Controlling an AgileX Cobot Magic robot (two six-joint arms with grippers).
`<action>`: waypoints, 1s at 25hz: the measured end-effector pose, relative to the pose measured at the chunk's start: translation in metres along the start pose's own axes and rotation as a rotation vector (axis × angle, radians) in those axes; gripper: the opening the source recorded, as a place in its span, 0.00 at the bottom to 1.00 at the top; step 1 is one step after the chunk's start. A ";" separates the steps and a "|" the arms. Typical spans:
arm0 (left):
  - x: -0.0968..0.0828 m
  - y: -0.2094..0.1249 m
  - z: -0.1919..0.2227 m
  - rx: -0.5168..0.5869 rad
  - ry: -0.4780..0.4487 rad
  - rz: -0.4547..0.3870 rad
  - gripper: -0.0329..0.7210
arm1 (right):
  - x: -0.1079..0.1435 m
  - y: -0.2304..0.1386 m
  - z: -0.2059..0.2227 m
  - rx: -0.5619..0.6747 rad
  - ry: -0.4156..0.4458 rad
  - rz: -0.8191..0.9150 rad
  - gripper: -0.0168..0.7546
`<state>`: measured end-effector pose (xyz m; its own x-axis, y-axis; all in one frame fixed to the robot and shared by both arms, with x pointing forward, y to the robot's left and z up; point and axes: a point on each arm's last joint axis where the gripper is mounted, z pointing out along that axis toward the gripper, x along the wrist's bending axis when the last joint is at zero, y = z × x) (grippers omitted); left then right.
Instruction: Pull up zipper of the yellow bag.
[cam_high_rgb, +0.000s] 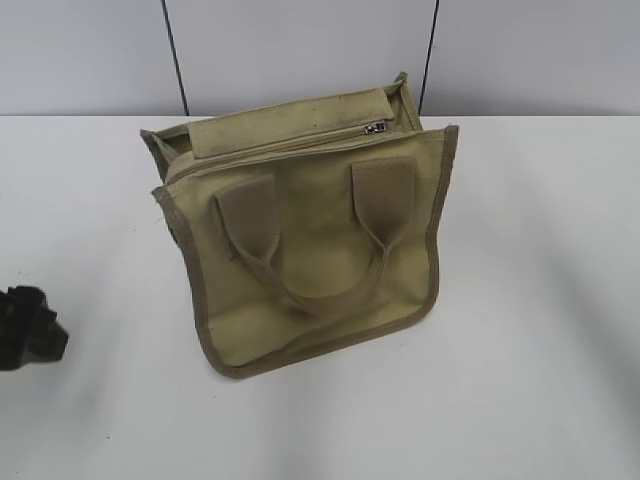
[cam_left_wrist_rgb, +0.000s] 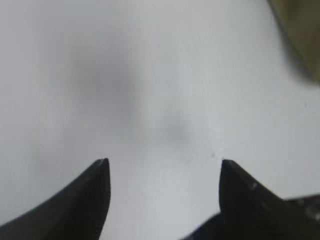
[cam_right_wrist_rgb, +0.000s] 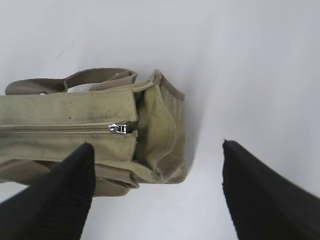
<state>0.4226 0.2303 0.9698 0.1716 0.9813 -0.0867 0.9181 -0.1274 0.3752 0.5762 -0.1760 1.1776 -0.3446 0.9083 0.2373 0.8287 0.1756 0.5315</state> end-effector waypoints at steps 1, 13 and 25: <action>0.000 -0.003 -0.001 0.050 -0.002 -0.003 0.72 | 0.009 -0.003 -0.011 -0.022 -0.026 -0.052 0.77; -0.008 -0.004 -0.136 -0.056 -0.092 0.098 0.65 | 0.081 -0.113 -0.093 -0.100 0.015 -0.346 0.77; 0.021 -0.115 -0.210 -0.547 -0.082 0.206 0.65 | 0.008 -0.286 -0.125 -0.171 0.006 -0.218 0.77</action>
<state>0.2458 0.2961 1.1184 0.3736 0.9273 -0.0245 0.5488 -0.1997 0.8118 0.2817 -0.2666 1.1288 -0.5094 0.8539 0.1066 0.6484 0.2995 0.6999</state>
